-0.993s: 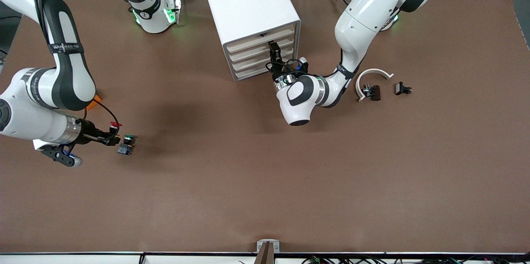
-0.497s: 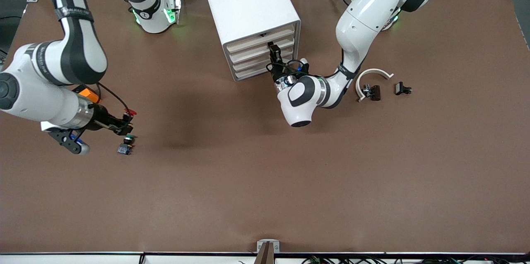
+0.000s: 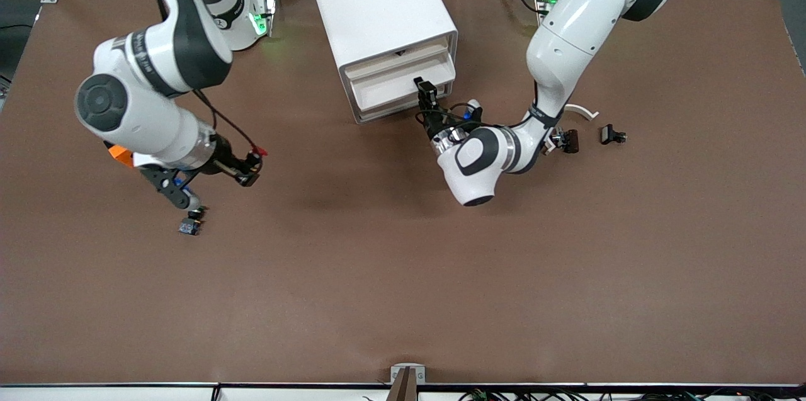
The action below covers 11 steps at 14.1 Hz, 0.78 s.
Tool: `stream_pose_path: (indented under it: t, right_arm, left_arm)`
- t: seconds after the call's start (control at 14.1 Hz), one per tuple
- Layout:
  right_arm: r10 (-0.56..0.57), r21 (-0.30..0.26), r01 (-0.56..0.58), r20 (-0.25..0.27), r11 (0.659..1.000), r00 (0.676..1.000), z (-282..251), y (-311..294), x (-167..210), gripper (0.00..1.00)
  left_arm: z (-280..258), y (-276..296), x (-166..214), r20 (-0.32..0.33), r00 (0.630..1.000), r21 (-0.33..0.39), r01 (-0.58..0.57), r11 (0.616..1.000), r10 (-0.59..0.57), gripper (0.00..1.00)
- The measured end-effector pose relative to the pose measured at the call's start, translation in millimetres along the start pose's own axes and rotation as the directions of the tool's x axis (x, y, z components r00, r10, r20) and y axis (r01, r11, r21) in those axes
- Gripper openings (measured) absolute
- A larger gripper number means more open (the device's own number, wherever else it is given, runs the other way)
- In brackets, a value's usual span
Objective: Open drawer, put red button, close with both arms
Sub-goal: 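Pull the drawer open with the left gripper while the right gripper lifts the button, then lower the red button into the open drawer and open the right gripper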
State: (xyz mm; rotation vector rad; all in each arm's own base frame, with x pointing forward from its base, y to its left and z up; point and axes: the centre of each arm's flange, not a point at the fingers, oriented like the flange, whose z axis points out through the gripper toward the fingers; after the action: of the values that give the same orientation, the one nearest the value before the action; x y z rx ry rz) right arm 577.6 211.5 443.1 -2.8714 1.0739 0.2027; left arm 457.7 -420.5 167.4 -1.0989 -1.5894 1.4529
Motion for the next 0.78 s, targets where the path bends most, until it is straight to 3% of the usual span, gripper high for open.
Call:
stream_pose_path:
  t: [0.35, 0.57, 0.78]
  right_arm:
    - [0.02, 0.023, -0.02, -0.04, 1.0, 0.999, 3.7, -54.1, -109.3, 0.42]
    - [0.032, 0.056, -0.029, -0.052, 0.998, 0.998, -1.4, -70.6, -134.6, 0.42]
    - [0.022, 0.034, -0.018, -0.105, 0.999, 0.994, 7.9, -85.2, -173.5, 0.42]
  left_arm:
    - [-57.0, 0.4, 22.1, 0.114, 0.993, -0.009, -0.025, 1.0, 0.026, 0.15]
    - [-75.0, 1.3, 31.5, 0.148, 0.989, -0.015, -0.023, 1.0, 0.025, 0.17]
    - [-91.0, 2.7, 42.0, 0.177, 0.984, -0.017, -0.019, 1.0, 0.022, 0.18]
